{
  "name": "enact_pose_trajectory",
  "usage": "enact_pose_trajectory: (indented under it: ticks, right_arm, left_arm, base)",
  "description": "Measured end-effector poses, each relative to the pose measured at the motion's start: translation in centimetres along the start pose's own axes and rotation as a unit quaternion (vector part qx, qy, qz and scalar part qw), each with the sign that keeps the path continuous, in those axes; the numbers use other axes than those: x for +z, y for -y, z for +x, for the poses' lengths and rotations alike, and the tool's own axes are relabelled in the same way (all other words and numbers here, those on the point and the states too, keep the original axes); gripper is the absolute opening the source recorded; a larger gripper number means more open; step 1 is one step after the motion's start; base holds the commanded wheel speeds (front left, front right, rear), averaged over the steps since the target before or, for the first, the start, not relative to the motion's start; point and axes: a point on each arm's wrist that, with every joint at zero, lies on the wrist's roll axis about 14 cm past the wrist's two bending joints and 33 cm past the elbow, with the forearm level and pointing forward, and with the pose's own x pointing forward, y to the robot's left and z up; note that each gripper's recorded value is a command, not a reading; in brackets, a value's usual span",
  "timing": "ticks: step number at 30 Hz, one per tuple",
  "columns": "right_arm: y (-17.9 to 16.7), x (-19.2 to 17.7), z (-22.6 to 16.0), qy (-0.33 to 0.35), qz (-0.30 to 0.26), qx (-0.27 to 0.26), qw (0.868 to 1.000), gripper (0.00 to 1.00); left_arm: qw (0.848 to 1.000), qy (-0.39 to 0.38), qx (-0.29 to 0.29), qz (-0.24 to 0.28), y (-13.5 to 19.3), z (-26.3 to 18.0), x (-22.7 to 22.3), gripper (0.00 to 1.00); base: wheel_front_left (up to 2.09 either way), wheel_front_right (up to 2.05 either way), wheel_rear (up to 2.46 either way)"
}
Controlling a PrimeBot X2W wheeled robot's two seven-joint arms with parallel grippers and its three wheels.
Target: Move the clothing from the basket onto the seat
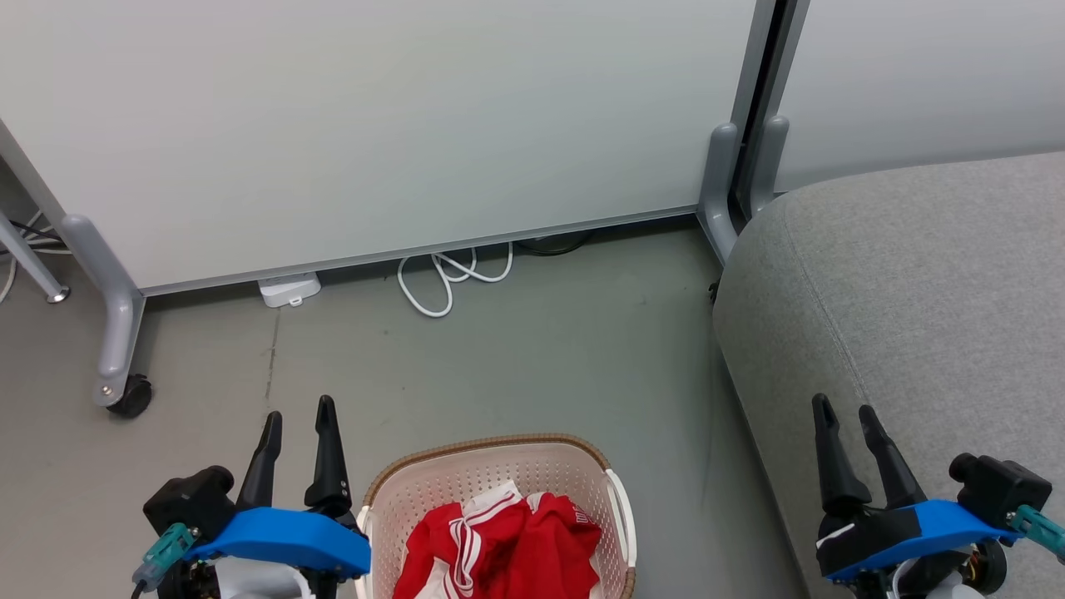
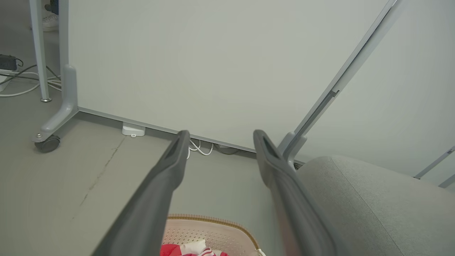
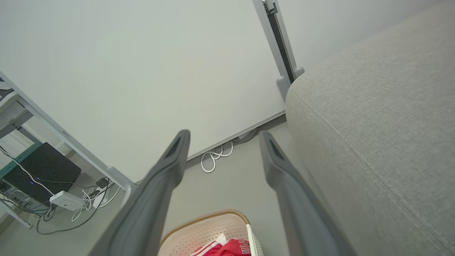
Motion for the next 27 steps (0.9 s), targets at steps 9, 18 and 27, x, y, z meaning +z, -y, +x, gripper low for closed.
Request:
enact_pose_trajectory:
  ticks: [9, 18, 27]
  right_arm:
    - [-0.37, -0.18, 0.09, -0.002, -0.038, 0.009, 0.999, 1.00]
    - [-0.51, -0.17, 0.05, 0.000, -0.075, 0.015, 0.997, 1.00]
    - [-0.66, -0.12, 0.00, 0.001, -0.108, 0.021, 0.994, 1.00]
  left_arm:
    - [0.999, 0.004, -0.015, 0.039, 0.39, 0.08, 0.05, 1.00]
    - [0.997, 0.010, -0.026, 0.071, 0.84, 0.02, 0.16, 1.00]
    - [0.995, 0.012, -0.030, 0.094, 0.92, -0.15, 0.01, 1.00]
  base:
    - [0.00, 0.00, 0.00]
    - [0.00, 0.00, 0.00]
    - [0.00, 0.00, 0.00]
